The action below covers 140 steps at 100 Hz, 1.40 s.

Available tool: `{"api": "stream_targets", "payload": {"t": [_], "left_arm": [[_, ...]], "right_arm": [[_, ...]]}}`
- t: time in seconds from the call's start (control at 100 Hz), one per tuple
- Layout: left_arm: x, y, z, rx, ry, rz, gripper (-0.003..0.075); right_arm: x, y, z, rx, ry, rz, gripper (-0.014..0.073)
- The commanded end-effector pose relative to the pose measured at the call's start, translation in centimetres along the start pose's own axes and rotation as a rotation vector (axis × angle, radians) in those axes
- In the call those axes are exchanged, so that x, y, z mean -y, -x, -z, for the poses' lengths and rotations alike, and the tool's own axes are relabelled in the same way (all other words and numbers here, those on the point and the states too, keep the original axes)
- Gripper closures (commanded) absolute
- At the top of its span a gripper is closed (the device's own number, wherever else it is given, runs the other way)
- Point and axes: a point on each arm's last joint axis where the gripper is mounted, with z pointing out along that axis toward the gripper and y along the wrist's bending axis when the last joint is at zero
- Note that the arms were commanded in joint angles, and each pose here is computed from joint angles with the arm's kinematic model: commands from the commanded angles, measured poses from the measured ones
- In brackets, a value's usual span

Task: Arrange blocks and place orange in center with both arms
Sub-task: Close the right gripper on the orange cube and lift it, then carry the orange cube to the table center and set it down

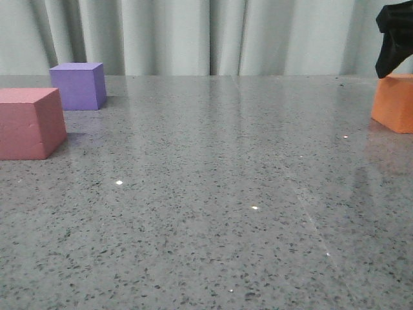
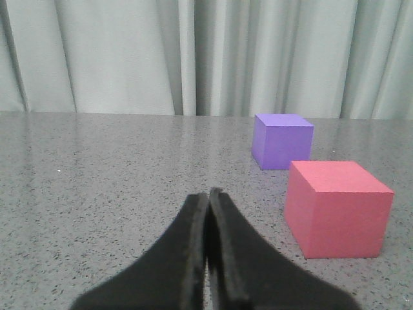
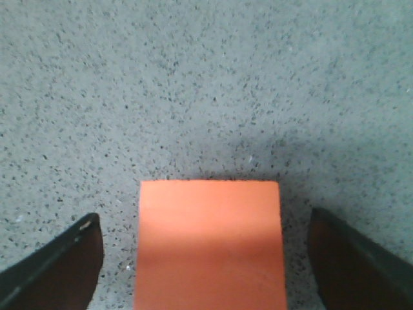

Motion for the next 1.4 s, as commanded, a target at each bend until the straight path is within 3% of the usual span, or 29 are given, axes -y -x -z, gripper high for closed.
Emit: {"api": "stream_targets", "payload": {"t": [0.0,0.19,0.26,0.45,0.54,0.75,1.03,1.22,1.39], "left_arm": [[0.1,-1.0,0.1,0.052,-0.017,0.010,0.0739],[0.1,-1.0,0.1,0.052,-0.017,0.010,0.0739],[0.1,-1.0,0.1,0.052,-0.017,0.010,0.0739],[0.1,-1.0,0.1,0.052,-0.017,0.010,0.0739],[0.1,-1.0,0.1,0.052,-0.017,0.010,0.0739],[0.1,-1.0,0.1,0.052,-0.017,0.010,0.0739],[0.1,-1.0,0.1,0.052,-0.017,0.010,0.0739],[0.1,-1.0,0.1,0.052,-0.017,0.010,0.0739],[0.1,-1.0,0.1,0.052,-0.017,0.010,0.0739]], "right_arm": [[0.0,1.6,0.8,0.090,0.005,0.010,-0.0039],[0.0,1.1,-0.8,0.047,0.003,0.010,-0.0037],[0.0,1.0,-1.1,0.041,0.003,0.010,0.0002],[0.0,1.0,-1.2,0.043,0.003,0.010,0.0319],[0.0,1.0,-1.1,0.047,0.004,0.008,0.0400],[-2.1,2.6,1.4,0.029,0.058,0.010,0.0400],[-8.6,6.4,4.8,0.096,0.207,0.019,0.0400],[-13.6,6.2,2.9,0.040,0.274,0.021,0.0400],[-17.8,5.0,0.9,-0.025,0.255,0.053,0.0400]]}}
